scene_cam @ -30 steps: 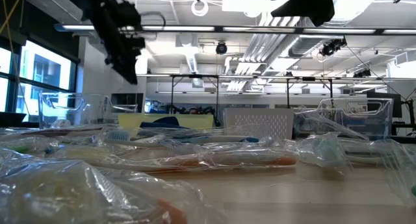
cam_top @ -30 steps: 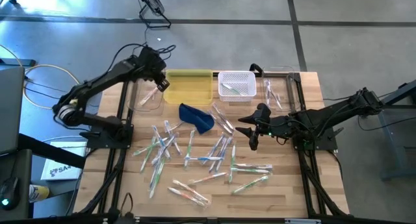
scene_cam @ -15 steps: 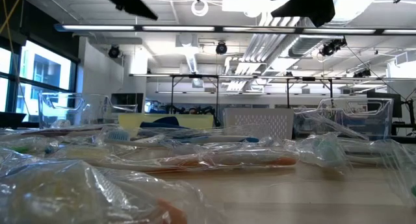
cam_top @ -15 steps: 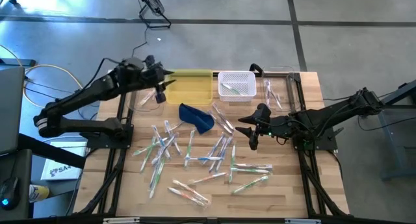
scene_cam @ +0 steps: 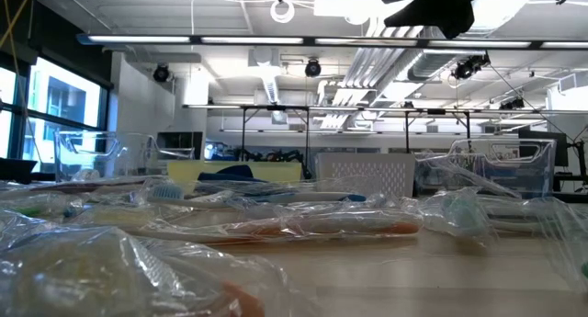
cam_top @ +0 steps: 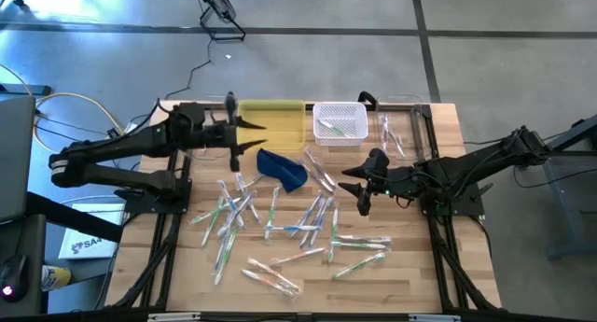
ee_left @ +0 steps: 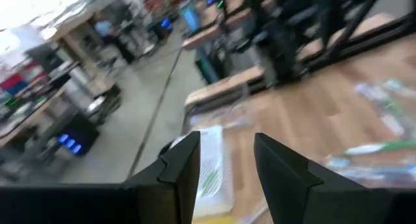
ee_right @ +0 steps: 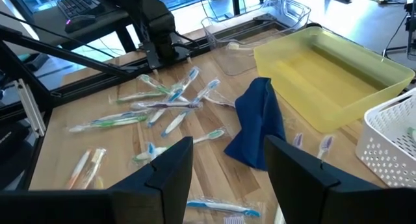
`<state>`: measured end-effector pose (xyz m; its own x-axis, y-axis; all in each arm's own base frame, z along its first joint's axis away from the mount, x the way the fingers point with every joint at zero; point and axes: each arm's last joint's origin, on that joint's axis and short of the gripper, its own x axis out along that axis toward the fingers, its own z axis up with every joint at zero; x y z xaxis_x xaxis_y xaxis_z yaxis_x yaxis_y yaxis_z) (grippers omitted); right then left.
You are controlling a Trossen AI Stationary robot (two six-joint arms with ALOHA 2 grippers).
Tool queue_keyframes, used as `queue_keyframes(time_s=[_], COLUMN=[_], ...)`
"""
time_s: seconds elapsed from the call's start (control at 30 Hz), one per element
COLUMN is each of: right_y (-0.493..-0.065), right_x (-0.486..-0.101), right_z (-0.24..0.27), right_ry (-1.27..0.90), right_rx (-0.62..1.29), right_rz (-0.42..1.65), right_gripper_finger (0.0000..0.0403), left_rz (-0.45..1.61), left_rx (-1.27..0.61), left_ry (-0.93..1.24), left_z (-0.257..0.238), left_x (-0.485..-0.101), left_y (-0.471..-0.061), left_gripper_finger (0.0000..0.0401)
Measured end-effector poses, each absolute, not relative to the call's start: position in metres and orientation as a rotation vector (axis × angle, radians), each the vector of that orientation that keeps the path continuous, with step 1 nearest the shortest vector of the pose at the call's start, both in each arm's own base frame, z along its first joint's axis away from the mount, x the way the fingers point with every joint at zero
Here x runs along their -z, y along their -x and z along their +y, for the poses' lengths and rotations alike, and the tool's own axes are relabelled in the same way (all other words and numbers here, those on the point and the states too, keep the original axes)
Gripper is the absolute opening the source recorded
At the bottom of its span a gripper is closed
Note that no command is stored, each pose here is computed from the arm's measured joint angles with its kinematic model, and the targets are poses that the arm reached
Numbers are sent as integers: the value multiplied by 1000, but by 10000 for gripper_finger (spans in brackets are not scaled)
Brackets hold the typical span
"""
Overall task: Pick & Place Toothbrushes
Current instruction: Put the violet toothbrush into the right transparent bin
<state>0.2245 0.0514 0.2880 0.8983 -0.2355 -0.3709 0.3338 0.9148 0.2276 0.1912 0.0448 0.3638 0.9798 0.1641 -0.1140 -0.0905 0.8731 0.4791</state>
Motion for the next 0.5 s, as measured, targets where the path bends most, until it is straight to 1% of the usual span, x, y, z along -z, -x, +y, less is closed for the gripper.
queue_keyframes(time_s=[0.23, 0.4, 0.5], right_y=[-228, -234, -239], right_x=[-285, -278, -273], right_z=[47, 44, 42], right_ry=[-277, -230, -223], right_rx=[322, 339, 353], right_rz=[359, 392, 412], right_gripper_finger=[183, 183, 183], left_rz=[95, 24, -14], left_rx=[0, 23, -13], left_ry=[-560, -615, -652], left_z=[24, 13, 11], left_x=[-368, -378, -385], left_y=[-187, -173, -159], left_gripper_finger=[139, 139, 139])
